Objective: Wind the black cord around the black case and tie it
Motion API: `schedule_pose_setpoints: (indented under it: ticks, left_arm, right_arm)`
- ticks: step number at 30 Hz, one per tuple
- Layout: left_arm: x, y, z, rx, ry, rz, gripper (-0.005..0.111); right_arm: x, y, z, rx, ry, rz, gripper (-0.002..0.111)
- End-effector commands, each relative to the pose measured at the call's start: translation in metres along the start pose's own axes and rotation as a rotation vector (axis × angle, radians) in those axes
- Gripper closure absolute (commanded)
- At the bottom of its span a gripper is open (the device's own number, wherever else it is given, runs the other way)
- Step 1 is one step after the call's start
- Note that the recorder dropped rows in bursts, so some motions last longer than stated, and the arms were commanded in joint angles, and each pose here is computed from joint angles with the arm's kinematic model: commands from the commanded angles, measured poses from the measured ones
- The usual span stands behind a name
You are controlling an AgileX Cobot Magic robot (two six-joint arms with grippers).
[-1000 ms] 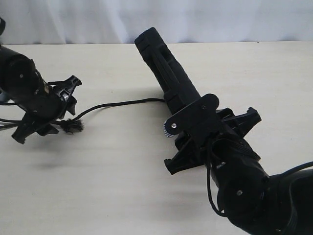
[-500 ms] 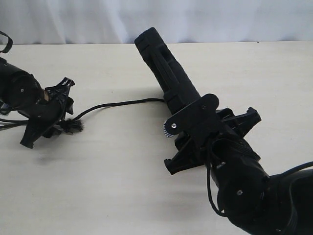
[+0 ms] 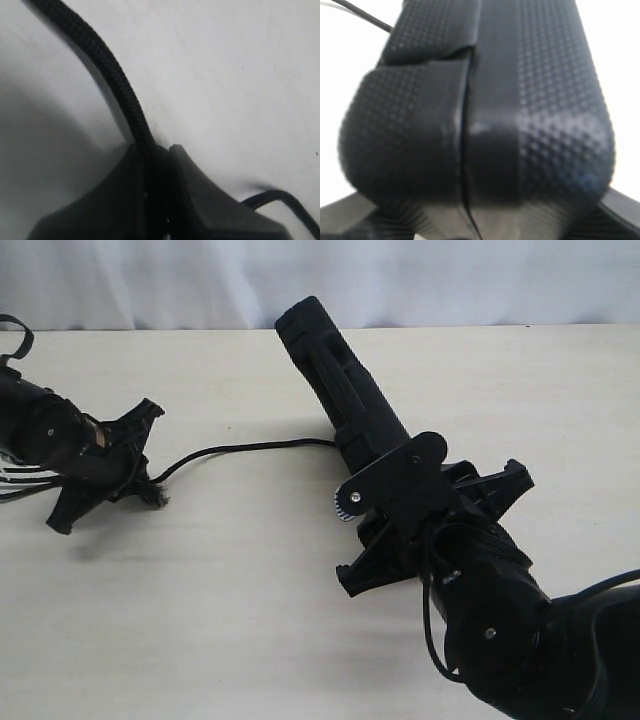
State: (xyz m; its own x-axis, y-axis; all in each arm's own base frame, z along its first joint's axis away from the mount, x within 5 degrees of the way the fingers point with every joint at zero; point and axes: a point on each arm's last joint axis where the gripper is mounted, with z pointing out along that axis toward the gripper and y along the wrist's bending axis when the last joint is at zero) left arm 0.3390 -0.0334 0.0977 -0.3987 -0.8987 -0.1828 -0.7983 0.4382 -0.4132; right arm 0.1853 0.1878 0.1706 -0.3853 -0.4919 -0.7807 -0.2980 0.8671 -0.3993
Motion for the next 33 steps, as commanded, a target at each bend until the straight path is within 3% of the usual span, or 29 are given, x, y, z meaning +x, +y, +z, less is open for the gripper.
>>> schedule_pose_setpoints:
  ticks: [1,12,21,27,33]
  left_arm:
    - [-0.001,-0.005,0.0,0.063,-0.018,0.271,0.107]
    - [-0.005,-0.027,-0.065,0.148,-0.156,1.026,0.107]
    - [0.046,-0.019,-0.083,0.104,-0.087,1.931,0.107]
    - [0.059,-0.02,-0.085,0.127,-0.099,2.154,0.107]
    - [0.059,-0.023,-0.085,0.143,-0.128,2.155,0.107]
  right_arm:
    - [0.002,0.007,-0.001,-0.072,0.032,0.029,0.104]
    - [0.002,0.006,-0.001,-0.068,0.034,0.14,0.104]
    - [0.001,0.003,-0.001,-0.036,0.02,0.166,0.104]
    - [0.002,0.001,-0.001,-0.012,0.03,0.186,0.104]
    - [0.001,-0.003,-0.001,0.031,0.017,0.192,0.104]
